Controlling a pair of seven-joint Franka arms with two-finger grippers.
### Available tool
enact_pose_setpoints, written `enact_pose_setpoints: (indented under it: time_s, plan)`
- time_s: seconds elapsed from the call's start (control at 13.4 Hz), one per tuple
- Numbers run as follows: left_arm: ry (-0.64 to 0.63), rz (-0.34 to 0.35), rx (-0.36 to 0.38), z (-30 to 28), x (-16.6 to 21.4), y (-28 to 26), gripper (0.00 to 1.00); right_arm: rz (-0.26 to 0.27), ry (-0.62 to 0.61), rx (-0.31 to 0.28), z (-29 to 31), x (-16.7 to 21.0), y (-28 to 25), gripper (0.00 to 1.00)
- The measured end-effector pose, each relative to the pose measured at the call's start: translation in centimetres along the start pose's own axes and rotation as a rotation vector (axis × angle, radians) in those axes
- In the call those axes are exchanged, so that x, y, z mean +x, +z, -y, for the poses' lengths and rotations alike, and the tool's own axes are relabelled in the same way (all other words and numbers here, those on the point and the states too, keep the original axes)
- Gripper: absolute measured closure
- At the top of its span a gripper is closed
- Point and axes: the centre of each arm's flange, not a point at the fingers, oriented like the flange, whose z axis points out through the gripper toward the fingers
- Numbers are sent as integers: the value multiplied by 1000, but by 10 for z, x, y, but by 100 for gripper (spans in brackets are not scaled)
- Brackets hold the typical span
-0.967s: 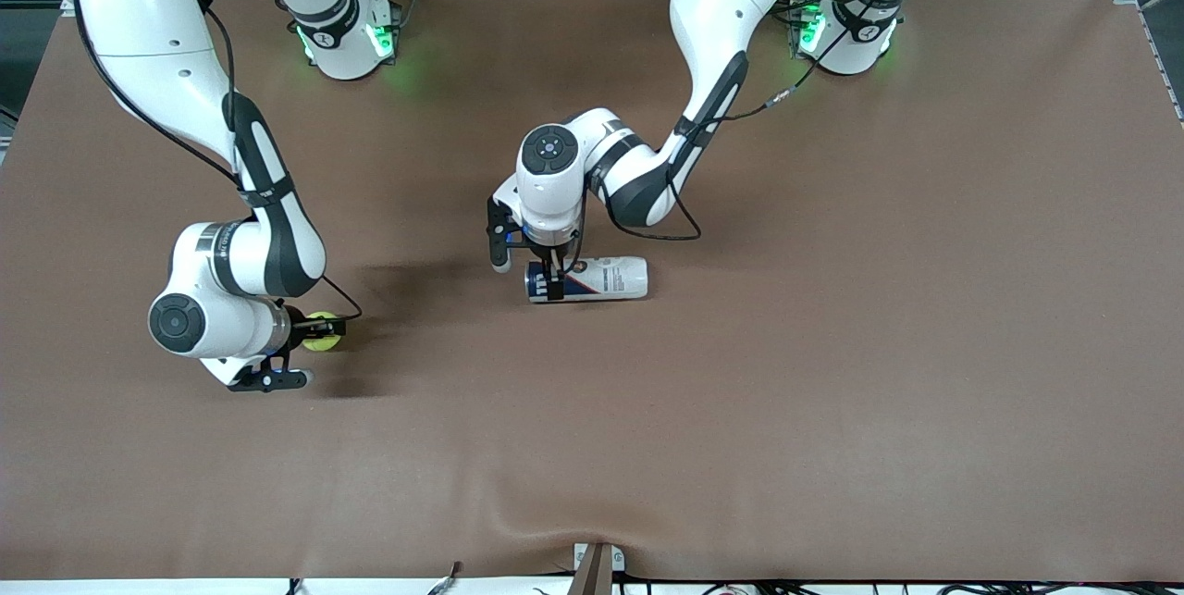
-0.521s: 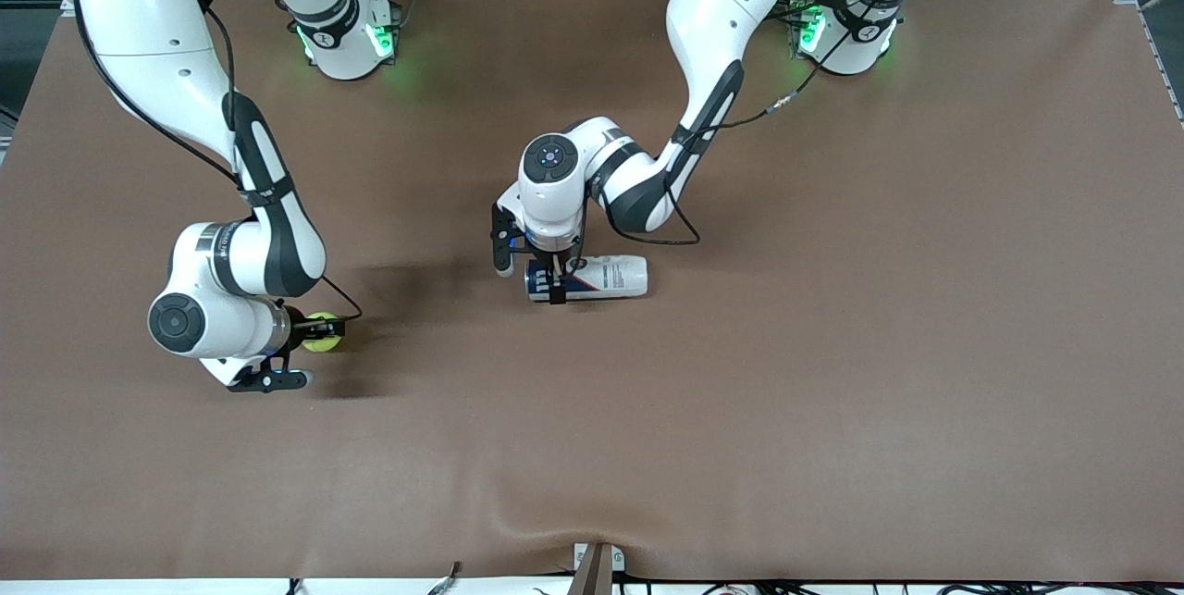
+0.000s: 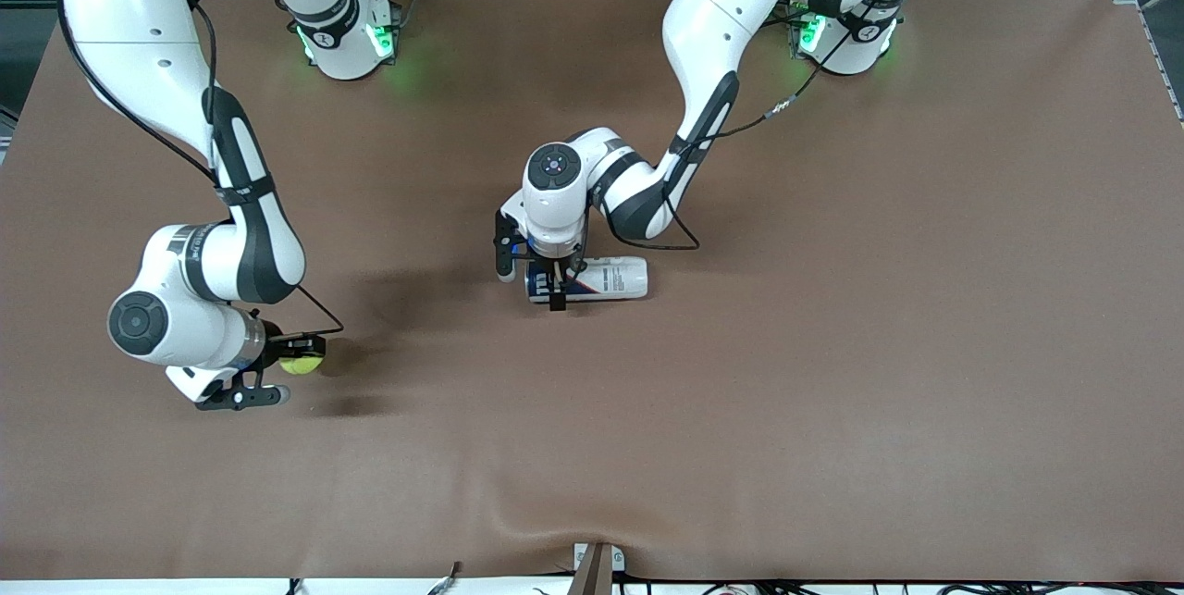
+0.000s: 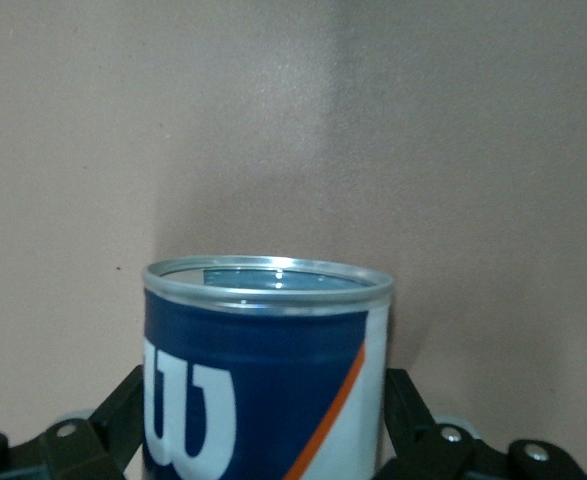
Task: Insert tennis ball vertically with right arm
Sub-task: 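Lift the can and turn it open end up with the left gripper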
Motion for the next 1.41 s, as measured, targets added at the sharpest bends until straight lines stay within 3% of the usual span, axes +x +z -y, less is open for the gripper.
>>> enact_pose_setpoints:
  time_s: [0.15,0.37,0.97,1.26,1.41]
  plan:
    - [2,-3,10,4,-1,-1,0,-28,-7,0,-1,4,-17,33]
    - [14,-8,16,5,0,-2,9,-71,-24,21,-2,8,-40,33]
    - [16,-1,12,4,-2,4,14,-173,-59,62,7,25,-91,33]
    - [16,-2,12,4,-2,4,22,-181,-74,76,17,25,-110,33]
    - [13,-2,13,4,-2,4,25,-172,-67,113,21,27,-125,33]
